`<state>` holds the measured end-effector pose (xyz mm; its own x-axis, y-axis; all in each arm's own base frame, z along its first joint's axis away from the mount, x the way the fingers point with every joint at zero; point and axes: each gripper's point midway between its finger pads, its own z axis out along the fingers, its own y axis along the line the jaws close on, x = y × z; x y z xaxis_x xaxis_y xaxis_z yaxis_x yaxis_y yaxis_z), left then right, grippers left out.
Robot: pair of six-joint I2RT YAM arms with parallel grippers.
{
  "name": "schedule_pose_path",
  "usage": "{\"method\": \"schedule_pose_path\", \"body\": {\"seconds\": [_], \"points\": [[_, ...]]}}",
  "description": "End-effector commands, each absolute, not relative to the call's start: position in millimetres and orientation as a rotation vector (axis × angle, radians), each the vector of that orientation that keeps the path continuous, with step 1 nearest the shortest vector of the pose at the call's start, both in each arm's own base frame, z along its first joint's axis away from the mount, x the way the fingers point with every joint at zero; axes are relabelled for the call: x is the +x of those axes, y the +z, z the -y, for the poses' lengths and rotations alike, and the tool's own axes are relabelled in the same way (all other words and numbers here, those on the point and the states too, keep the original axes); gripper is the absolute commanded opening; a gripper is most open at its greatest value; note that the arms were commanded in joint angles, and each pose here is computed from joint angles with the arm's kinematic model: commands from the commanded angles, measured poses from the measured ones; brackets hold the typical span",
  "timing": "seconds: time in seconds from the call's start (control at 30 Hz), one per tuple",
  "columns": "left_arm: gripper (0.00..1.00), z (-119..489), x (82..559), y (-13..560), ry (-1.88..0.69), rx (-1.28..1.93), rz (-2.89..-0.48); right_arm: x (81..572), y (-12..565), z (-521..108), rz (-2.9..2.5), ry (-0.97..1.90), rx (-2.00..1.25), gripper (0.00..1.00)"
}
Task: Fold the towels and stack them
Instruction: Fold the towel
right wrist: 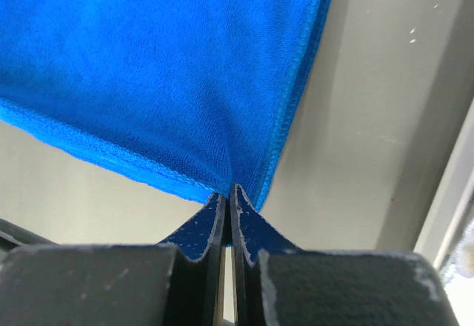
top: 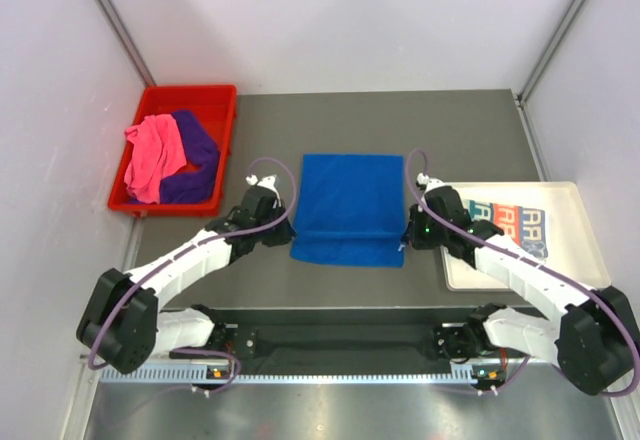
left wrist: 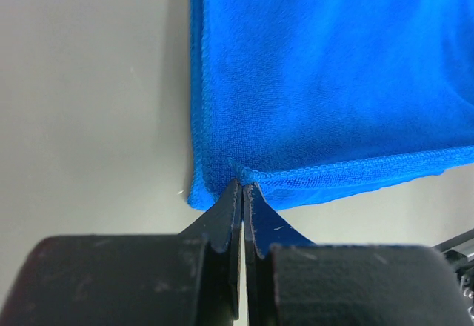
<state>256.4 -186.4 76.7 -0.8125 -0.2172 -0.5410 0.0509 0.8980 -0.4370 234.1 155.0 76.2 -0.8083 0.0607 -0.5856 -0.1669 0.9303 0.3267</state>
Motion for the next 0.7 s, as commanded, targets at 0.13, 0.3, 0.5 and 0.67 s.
{"method": "schedule_pose_path", "body": {"seconds": [0.13,0.3,0.5,0.67], "points": [[0.00,168.1,256.9,57.4,-0.471,-0.174,-2.469,237.5,64.2,-150.8,-2.462,0.421,-0.045,0.01],[0.11,168.1,252.0,51.2,-0.472,-0.168,-2.480,233.4,58.2,-152.2,-2.468,0.431,-0.049,0.08],[0.23,168.8,241.5,42.7,-0.484,-0.152,-2.504,226.8,50.0,-151.6,-2.478,0.438,-0.049,0.23],[0.31,175.5,231.3,50.5,-0.566,-0.124,-2.502,218.7,52.8,-155.1,-2.481,0.478,-0.059,0.33]]}}
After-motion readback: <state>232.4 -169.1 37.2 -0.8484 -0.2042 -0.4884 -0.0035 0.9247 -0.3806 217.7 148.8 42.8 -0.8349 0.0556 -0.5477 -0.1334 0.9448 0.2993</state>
